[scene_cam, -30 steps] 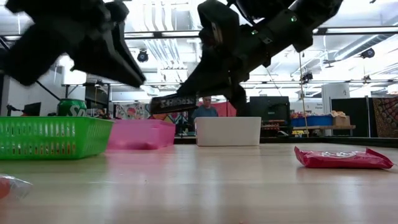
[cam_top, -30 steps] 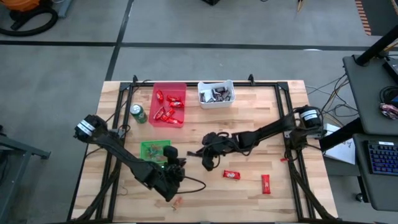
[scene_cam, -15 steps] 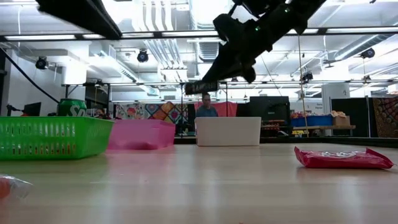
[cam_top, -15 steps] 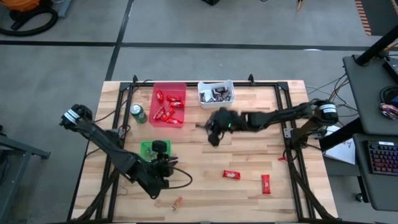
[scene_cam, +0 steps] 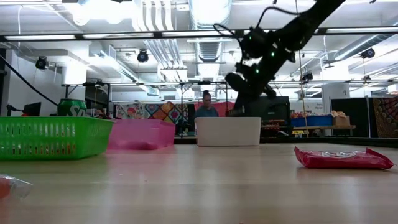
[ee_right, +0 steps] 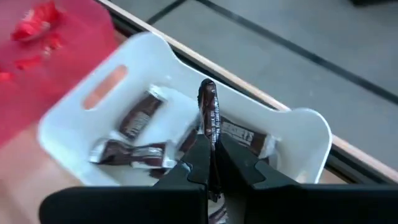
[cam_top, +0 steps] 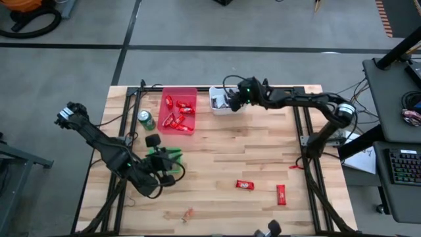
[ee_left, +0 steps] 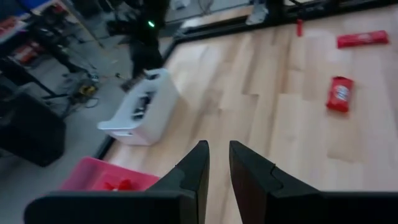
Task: Organize candy in baskets
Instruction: Put the brown chocolate into the white bin, then put the orange gummy into the green bin
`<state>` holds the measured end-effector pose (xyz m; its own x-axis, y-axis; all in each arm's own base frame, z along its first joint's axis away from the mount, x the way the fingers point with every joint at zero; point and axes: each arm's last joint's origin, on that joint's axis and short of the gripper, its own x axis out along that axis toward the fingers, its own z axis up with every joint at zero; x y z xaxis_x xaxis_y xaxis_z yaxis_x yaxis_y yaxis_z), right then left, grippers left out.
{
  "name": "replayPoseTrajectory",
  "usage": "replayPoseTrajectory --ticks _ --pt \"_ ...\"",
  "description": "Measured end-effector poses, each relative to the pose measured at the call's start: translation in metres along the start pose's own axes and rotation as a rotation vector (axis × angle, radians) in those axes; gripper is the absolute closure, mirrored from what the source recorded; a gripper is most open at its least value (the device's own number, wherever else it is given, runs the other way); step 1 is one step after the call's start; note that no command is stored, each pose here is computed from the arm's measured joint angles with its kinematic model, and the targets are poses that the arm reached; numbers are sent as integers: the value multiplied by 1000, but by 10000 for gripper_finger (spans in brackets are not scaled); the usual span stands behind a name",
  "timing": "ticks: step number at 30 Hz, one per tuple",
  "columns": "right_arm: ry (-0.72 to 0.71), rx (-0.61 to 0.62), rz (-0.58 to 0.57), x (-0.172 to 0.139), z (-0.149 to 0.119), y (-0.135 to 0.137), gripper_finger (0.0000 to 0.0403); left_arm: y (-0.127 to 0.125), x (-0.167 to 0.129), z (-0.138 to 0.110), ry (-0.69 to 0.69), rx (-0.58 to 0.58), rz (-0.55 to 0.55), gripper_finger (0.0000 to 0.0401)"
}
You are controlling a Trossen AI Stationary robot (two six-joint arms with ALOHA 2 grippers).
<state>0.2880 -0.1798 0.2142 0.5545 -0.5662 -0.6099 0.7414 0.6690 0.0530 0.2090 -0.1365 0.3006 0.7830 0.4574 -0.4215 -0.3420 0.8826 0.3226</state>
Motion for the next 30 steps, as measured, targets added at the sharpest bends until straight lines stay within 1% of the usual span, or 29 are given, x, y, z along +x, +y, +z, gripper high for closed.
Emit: replayPoseTrajectory --ticks 2,5,15,19,24,30 --pt "21 18 -9 9 -2 -10 390 3 -1 0 -6 4 20 354" --pt "43 27 -29 18 -6 -17 385 4 -1 -1 1 11 24 354" --pt "49 29 -35 22 -8 -19 322 -4 5 -6 31 -17 29 354" --pt "40 32 -32 21 -7 -19 298 -10 7 -9 71 -52 -15 354" --pt "7 35 -23 13 0 -18 275 -18 11 -14 139 -111 -80 354" --pt "-50 19 6 -5 10 -11 251 -31 17 -22 271 -211 -182 354"
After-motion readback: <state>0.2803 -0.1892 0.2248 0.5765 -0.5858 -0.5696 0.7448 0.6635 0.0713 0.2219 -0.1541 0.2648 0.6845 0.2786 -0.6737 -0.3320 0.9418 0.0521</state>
